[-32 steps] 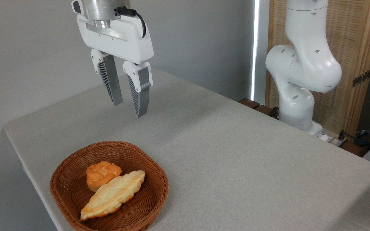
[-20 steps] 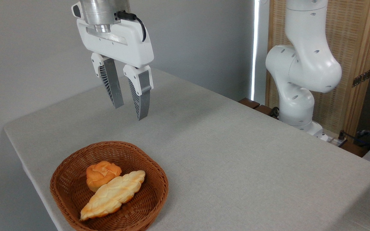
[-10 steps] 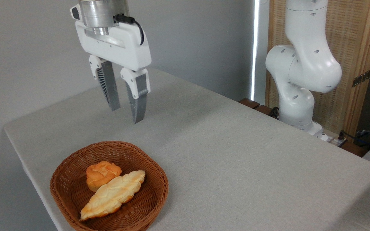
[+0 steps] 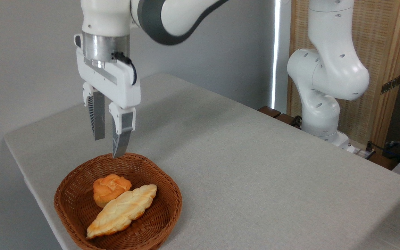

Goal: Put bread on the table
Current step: 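Lower the open gripper down onto the round orange bun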

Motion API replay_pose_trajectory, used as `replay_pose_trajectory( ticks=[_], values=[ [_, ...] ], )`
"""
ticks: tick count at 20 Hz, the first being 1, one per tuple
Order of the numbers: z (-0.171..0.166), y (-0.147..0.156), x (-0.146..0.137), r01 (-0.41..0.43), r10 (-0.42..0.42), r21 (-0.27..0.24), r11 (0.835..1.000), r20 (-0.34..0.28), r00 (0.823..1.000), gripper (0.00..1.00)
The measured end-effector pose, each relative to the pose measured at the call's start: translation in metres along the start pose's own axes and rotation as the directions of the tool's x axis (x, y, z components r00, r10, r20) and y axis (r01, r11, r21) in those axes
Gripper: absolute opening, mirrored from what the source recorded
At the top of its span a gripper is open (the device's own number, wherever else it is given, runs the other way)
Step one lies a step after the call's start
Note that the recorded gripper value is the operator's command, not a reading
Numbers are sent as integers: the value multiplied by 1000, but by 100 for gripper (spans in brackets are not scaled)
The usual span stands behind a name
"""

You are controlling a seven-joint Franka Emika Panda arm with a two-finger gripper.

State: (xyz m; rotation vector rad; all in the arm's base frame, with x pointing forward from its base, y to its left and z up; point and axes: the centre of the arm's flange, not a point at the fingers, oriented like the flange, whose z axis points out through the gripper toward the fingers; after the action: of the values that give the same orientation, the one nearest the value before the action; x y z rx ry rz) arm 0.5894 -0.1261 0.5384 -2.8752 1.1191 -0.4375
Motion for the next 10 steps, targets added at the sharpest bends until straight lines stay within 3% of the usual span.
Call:
replay_pose_trajectory(
  ticks=[2, 5, 10],
  values=[
    [12, 5, 0, -23, 23, 4, 1000, -11, 1000, 100],
    [28, 5, 0, -125, 126, 13, 992, -23, 992, 100],
    [61, 5, -6, -296, 296, 17, 955, -23, 955, 100]
  ],
)
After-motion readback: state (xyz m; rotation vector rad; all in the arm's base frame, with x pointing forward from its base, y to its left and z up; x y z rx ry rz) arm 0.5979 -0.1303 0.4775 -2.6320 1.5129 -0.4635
